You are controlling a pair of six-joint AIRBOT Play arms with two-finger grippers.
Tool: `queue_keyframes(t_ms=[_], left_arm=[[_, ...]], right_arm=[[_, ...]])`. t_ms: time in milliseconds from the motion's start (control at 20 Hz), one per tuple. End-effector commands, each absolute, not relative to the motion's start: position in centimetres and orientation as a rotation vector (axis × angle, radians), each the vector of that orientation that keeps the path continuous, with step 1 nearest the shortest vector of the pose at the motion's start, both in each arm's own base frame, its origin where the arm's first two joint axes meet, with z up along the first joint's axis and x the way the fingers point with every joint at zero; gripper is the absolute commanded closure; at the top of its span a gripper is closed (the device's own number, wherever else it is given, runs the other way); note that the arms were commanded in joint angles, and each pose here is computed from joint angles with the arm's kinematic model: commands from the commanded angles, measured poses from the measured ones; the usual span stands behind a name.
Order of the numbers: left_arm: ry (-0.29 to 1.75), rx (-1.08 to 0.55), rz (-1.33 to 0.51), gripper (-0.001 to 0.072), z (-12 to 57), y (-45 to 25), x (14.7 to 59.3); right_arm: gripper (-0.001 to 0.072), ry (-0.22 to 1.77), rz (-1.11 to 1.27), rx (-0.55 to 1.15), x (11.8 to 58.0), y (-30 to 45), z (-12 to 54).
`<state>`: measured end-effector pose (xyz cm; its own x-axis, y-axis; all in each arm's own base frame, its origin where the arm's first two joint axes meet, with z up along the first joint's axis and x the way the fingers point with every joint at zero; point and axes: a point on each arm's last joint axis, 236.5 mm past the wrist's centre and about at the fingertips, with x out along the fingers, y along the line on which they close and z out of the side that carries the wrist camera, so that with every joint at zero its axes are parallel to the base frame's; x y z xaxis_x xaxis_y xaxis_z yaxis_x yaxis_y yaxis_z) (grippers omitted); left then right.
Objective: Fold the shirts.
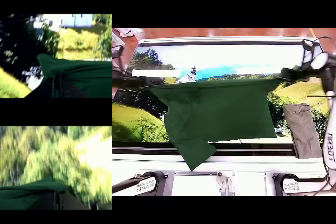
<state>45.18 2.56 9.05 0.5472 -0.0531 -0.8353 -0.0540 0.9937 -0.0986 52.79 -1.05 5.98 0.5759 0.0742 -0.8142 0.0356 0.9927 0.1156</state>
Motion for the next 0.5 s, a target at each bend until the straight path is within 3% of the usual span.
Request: queue_keyframes(t_ms=[0, 200, 450], left_arm=[[0.82, -0.217, -0.026, 0.0667, 5.9, 0.6, 52.8], [0.794, -0.327, 0.001, 0.0667, 1.4, -0.3, 56.0], [0.944, -0.39, -0.017, 0.0667, -4.2, -2.0, 54.8]], right_arm=[[0.0648, 0.667, 0.026, 0.156, 60.9, 1.1, 4.9], [0.0648, 0.665, 0.015, 0.197, 63.0, 1.5, -0.3], [0.0648, 0.813, 0.019, 0.199, 61.4, 1.8, -5.6]])
